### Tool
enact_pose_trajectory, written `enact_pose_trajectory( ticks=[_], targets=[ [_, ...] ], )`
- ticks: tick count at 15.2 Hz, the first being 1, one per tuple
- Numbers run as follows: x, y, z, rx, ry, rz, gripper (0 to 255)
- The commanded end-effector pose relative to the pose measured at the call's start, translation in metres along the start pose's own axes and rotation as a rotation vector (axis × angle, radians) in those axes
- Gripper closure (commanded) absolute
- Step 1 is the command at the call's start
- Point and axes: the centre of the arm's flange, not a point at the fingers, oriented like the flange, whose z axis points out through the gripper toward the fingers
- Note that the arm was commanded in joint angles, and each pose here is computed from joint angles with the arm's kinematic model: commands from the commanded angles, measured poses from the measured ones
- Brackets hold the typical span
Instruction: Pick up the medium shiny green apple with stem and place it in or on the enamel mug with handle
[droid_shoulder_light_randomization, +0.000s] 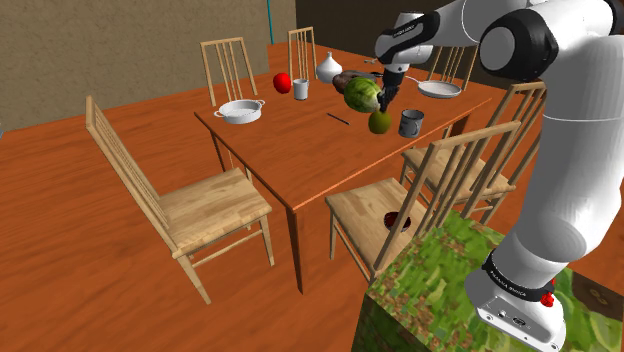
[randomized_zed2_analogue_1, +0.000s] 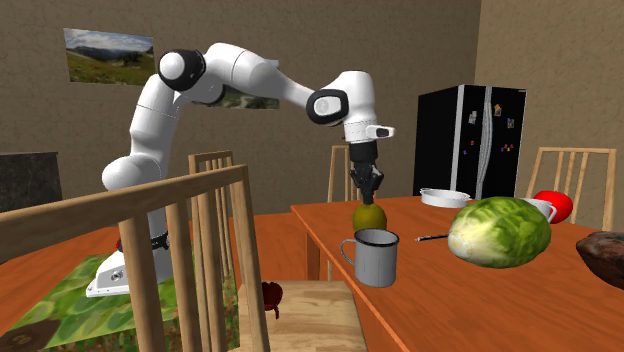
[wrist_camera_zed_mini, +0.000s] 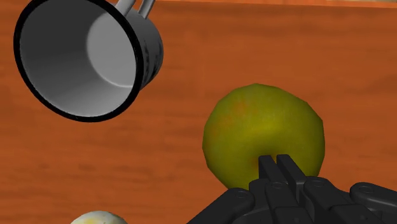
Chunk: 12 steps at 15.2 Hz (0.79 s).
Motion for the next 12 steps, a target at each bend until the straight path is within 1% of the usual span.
enact_pose_trajectory(
  ticks=[1,12],
  targets=[
    [0.002,0.001,-0.011,0.000,0.000,0.000,255],
    [0.010,0.002,-0.069,0.000,0.000,0.000,255]
  ],
)
